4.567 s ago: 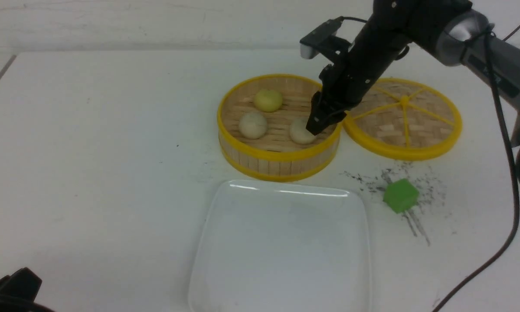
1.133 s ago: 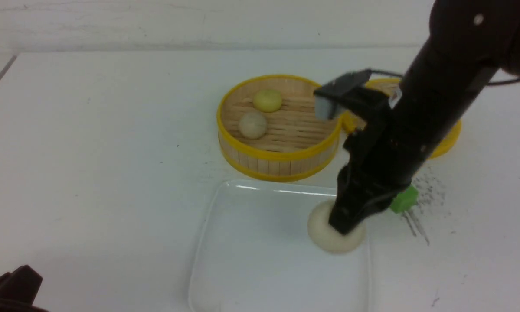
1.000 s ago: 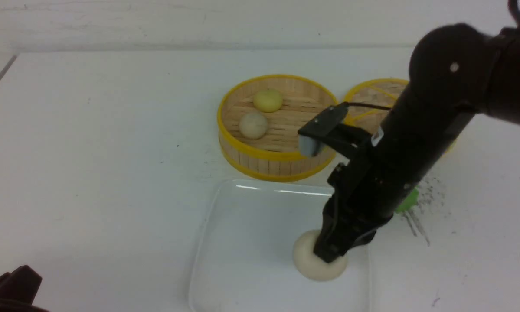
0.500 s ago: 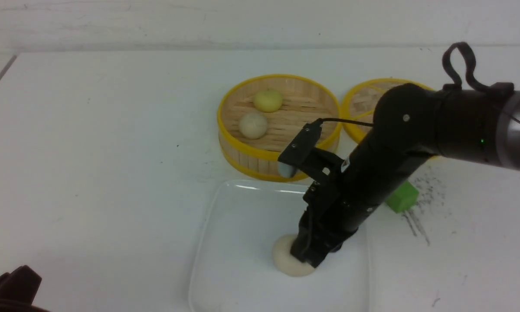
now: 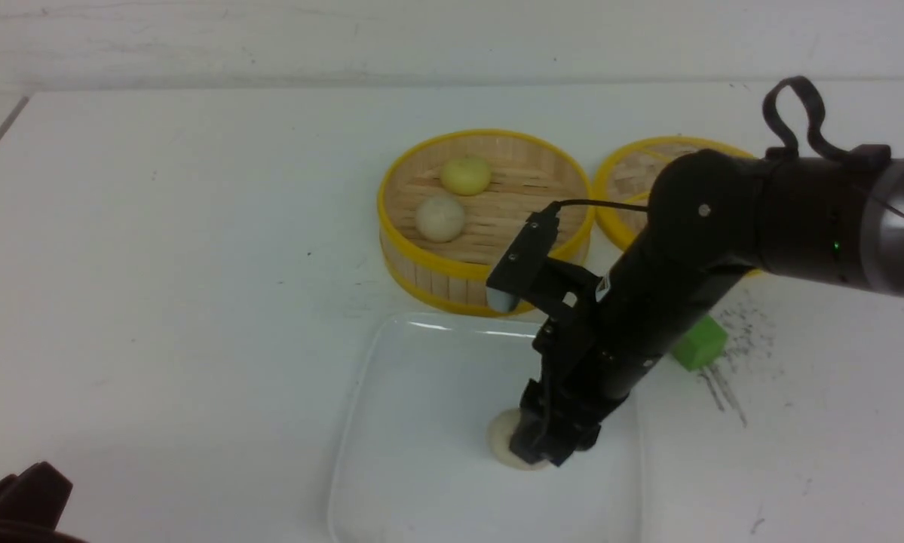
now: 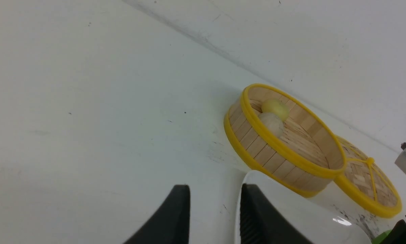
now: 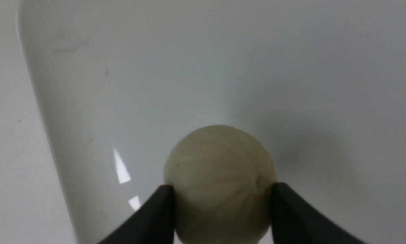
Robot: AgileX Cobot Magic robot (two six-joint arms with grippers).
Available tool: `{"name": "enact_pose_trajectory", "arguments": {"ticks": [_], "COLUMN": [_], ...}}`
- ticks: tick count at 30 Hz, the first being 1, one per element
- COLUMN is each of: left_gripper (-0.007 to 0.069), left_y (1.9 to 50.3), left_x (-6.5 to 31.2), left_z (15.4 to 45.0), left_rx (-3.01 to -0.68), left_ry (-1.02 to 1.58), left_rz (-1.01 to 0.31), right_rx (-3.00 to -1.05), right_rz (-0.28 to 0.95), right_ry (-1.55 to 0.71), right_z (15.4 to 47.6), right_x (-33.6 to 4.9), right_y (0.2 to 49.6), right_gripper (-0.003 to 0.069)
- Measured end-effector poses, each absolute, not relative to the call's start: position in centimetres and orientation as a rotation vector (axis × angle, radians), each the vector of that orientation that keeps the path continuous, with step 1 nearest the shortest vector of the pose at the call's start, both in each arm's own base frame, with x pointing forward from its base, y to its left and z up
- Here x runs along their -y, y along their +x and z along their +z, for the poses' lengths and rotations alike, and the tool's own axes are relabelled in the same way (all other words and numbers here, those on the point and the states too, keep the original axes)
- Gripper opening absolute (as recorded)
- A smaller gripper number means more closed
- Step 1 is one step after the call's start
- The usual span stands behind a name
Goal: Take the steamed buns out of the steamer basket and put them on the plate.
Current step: Use the right arm to put the steamed stuffed bun into the plate, then use the left arm to grab the steamed stuffed bun that is closest to it
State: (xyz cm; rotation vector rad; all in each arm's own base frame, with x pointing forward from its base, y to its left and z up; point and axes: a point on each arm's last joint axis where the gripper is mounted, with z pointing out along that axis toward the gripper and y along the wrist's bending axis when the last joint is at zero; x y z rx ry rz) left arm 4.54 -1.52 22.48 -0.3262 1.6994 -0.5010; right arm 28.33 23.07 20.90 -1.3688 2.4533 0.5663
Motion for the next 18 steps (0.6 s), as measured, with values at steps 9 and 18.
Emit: {"name": "enact_pose_trajectory", "arguments": {"ticks": [9,18], "left_gripper": [0.0244,0.0244], "left_y": [4.5,4.4], "left_x": [1.5,1.8], "left_z": [22.5,23.2], "left_rx": [-1.702,-1.684], "left_ry": [-0.326,-0.275], "left_rz": [-0.502,-0.505], "right_rx": [-2.438,-2.327], "right_rz": [0.516,0.267], "right_ry": [-1.412,-1.282], "right_z": [21.7,28.8], "right_x": [-22.6,-19.5], "right_y": [28.0,26.4], "right_gripper": [0.0587,0.0585]}}
